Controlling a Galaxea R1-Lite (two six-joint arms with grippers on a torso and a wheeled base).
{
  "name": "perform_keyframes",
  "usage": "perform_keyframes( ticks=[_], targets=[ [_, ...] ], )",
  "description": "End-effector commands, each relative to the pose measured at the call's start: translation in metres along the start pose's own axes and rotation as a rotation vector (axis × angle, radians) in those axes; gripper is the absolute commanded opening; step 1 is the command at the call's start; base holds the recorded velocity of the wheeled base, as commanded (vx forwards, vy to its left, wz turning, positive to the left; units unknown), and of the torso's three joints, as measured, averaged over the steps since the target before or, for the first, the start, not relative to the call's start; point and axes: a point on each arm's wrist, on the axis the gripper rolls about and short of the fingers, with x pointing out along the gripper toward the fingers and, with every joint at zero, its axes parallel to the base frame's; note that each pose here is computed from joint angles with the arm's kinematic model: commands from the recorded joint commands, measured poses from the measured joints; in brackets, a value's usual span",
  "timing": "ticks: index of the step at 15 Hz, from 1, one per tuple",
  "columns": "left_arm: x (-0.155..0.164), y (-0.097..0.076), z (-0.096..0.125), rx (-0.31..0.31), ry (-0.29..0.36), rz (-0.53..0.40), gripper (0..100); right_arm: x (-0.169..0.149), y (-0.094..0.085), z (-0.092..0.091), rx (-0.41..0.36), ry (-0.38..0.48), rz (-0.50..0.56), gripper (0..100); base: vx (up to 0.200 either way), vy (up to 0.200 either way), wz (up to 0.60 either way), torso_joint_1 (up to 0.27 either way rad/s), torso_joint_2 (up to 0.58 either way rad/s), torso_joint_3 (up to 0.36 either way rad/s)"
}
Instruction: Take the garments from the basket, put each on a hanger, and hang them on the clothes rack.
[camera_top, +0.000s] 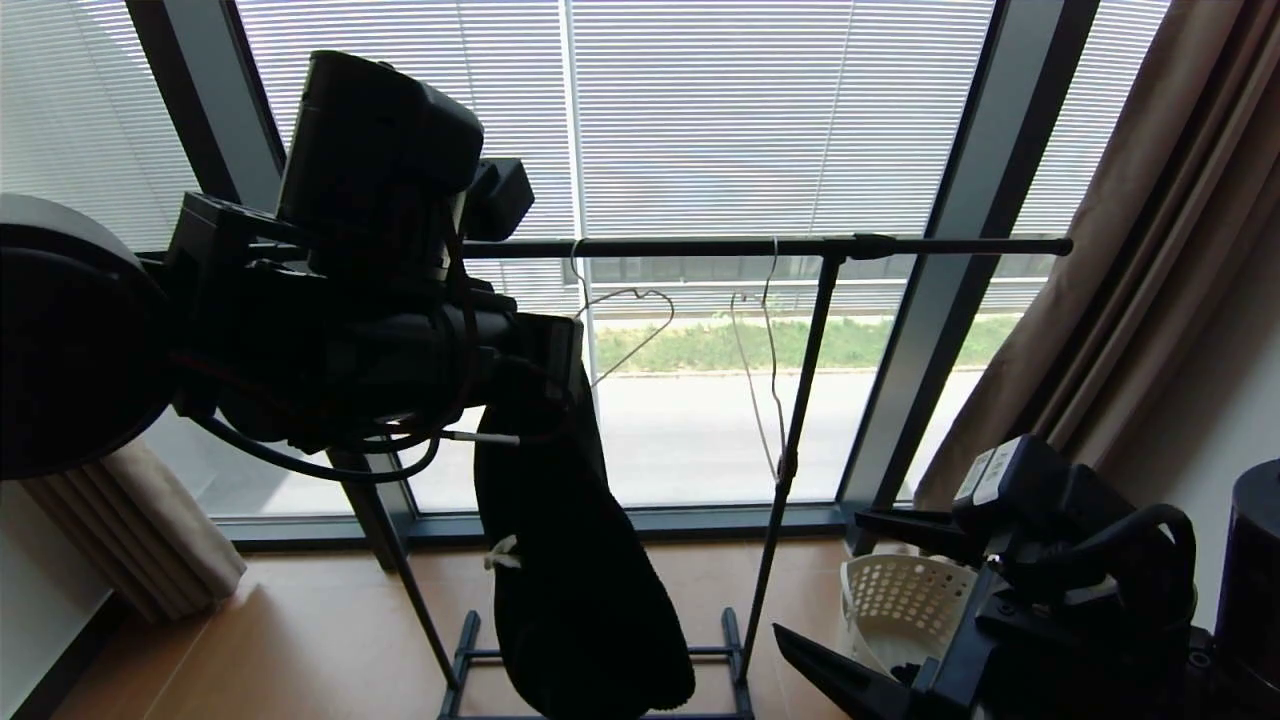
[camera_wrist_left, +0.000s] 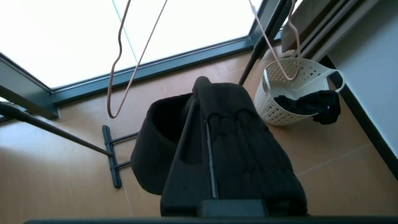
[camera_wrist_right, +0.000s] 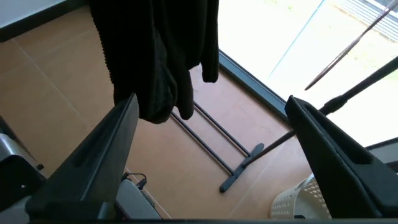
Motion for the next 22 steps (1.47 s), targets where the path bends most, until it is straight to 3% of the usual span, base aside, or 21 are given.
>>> perform_keyframes(
  ticks=[1, 4, 8, 12, 18, 22],
  targets=[
    [0.005, -0.007, -0.003, 0.013, 0.015, -0.013, 0, 0.011, 0.002, 0.009, -0.003, -0.008, 0.006, 100, 0.0, 0.0, 0.0, 0.0, 0.0, 0.0],
    [0.009, -0.009, -0.005, 0.018, 0.024, -0.015, 0, 0.04, 0.01, 0.028, -0.016, -0.012, 0.019, 100, 0.0, 0.0, 0.0, 0.0, 0.0, 0.0],
    [0.01, -0.012, -0.007, 0.025, 0.031, -0.023, 0, 0.071, 0.024, 0.028, -0.042, 0.027, 0.042, 100, 0.0, 0.0, 0.0, 0.0, 0.0, 0.0],
    [0.007, -0.015, -0.007, 0.027, 0.027, -0.033, 0, 0.107, 0.013, 0.001, -0.023, 0.157, -0.01, 100, 0.0, 0.0, 0.0, 0.0, 0.0, 0.0],
    [-0.004, -0.011, -0.011, 0.028, 0.026, -0.036, 0, 0.117, -0.002, -0.029, 0.026, 0.171, -0.061, 100, 0.0, 0.0, 0.0, 0.0, 0.0, 0.0],
    [-0.013, -0.007, -0.014, 0.025, 0.025, -0.037, 0, 0.11, -0.008, -0.038, 0.065, 0.189, -0.084, 100, 0.0, 0.0, 0.0, 0.0, 0.0, 0.0]
  ],
)
